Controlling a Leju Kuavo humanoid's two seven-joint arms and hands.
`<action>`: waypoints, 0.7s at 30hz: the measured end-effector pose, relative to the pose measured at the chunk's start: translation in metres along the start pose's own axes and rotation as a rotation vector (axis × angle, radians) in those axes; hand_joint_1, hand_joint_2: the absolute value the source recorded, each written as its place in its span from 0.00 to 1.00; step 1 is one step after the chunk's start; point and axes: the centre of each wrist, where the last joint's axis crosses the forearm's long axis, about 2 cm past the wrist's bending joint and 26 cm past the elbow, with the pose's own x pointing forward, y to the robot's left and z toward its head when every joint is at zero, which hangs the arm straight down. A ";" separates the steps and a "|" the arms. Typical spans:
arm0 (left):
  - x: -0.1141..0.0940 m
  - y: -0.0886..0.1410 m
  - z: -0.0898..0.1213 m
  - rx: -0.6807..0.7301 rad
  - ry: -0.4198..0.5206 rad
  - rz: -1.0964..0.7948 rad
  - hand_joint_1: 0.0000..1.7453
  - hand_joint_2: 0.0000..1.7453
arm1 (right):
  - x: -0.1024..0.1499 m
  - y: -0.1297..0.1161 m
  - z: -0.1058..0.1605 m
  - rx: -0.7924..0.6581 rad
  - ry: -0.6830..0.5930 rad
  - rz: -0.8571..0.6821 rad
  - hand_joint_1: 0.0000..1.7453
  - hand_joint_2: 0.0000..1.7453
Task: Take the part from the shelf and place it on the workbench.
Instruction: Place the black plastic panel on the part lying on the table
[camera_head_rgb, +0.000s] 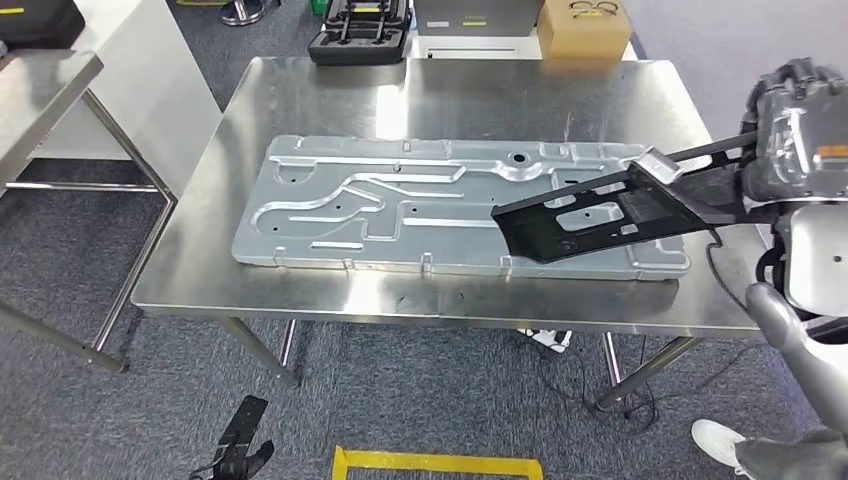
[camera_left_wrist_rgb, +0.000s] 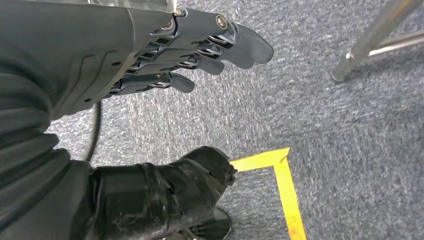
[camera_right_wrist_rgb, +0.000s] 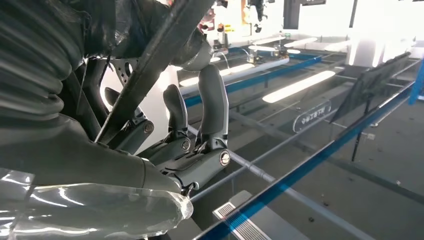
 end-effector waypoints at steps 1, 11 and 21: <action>-0.001 0.000 0.000 0.001 0.001 0.000 0.00 1.00 | -0.003 -0.001 -0.001 0.001 0.005 0.003 1.00 1.00; -0.009 -0.001 0.004 0.006 0.010 0.001 0.00 1.00 | -0.020 0.002 0.005 0.026 0.043 0.037 1.00 1.00; -0.010 0.003 0.003 0.014 0.003 -0.004 0.00 1.00 | -0.028 0.008 0.013 0.063 0.056 0.044 1.00 1.00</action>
